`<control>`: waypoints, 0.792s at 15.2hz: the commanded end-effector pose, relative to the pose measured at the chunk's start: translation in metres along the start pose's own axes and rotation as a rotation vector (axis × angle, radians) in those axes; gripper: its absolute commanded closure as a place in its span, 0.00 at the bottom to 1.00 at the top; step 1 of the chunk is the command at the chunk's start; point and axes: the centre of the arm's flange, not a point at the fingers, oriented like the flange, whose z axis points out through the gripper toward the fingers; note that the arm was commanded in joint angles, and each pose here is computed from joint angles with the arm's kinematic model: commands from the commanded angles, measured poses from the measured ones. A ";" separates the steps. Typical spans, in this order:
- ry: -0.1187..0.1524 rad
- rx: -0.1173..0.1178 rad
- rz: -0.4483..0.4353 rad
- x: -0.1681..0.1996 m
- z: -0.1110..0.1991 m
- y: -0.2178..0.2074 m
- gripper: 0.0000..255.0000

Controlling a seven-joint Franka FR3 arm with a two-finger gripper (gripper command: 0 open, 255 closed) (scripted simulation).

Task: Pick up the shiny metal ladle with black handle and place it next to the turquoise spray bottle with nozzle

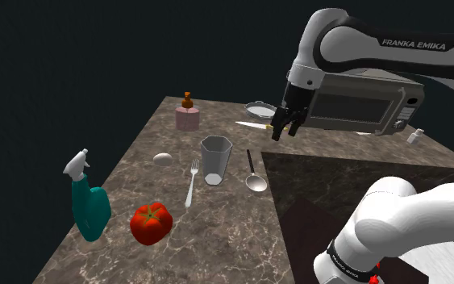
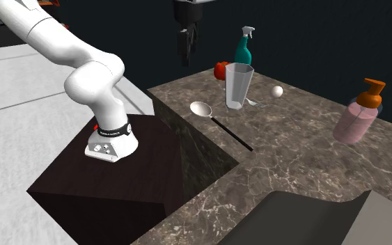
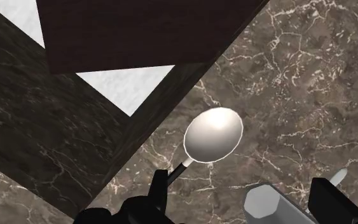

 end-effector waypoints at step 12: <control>0.132 -0.047 0.454 0.058 0.121 0.017 0.00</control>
